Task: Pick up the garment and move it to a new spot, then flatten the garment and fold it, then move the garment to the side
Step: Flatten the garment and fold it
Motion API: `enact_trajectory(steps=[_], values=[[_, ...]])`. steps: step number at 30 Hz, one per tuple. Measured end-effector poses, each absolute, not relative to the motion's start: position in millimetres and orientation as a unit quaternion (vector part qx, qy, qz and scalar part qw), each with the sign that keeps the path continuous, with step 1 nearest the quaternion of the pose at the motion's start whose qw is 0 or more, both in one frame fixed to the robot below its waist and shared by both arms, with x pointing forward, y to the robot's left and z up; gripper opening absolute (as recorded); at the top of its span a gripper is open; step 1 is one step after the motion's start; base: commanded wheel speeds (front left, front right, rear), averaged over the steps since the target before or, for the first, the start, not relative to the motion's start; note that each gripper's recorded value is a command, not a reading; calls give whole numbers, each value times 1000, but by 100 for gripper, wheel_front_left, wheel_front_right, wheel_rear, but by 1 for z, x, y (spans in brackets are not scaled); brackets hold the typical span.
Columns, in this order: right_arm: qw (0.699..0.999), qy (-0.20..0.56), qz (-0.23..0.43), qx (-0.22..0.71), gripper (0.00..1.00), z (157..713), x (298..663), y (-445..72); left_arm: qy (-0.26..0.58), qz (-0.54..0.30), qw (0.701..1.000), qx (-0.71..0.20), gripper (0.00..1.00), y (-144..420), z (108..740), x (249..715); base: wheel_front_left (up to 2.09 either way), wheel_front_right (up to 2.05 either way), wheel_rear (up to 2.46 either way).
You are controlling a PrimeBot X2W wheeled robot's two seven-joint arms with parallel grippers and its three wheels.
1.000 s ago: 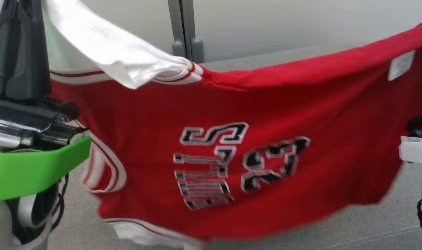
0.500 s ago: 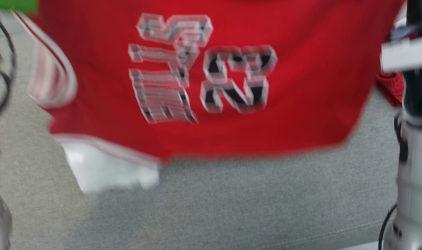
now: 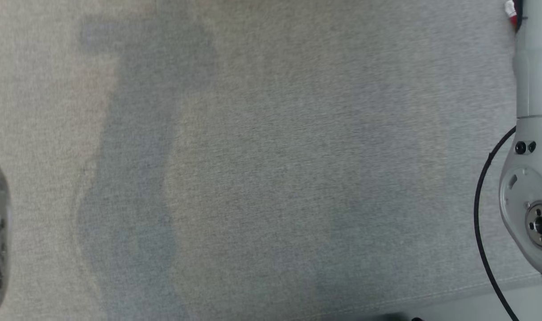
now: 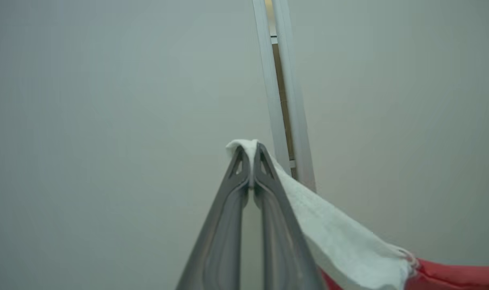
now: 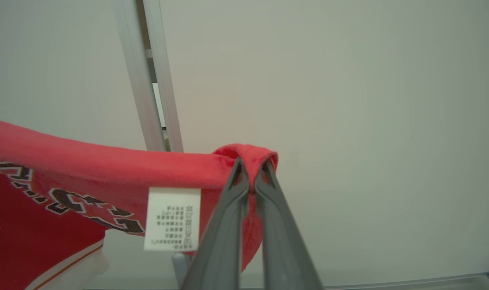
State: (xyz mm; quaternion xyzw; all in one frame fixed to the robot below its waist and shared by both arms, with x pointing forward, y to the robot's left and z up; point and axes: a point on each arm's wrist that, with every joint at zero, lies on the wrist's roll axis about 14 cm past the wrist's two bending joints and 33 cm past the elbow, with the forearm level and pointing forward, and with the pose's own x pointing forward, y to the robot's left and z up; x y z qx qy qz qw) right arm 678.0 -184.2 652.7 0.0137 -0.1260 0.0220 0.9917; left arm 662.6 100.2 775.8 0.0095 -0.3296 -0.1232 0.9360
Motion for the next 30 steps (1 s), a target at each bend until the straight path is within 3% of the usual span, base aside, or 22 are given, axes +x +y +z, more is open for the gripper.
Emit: enact_trajectory(steps=[6,13,18,30], values=[[998,-37,33,29,0,534,700,-166,-203,-114,972,-10,0,117,631,693,0,0,0],[995,35,62,64,0,439,692,-136,-151,-109,980,-68,0,135,547,677,0,0,0],[995,7,60,78,0,447,680,-147,-145,-97,981,-87,0,145,529,651,0,0,0],[992,3,54,114,0,449,600,-169,-116,-70,978,-156,0,155,508,556,0,0,0]])
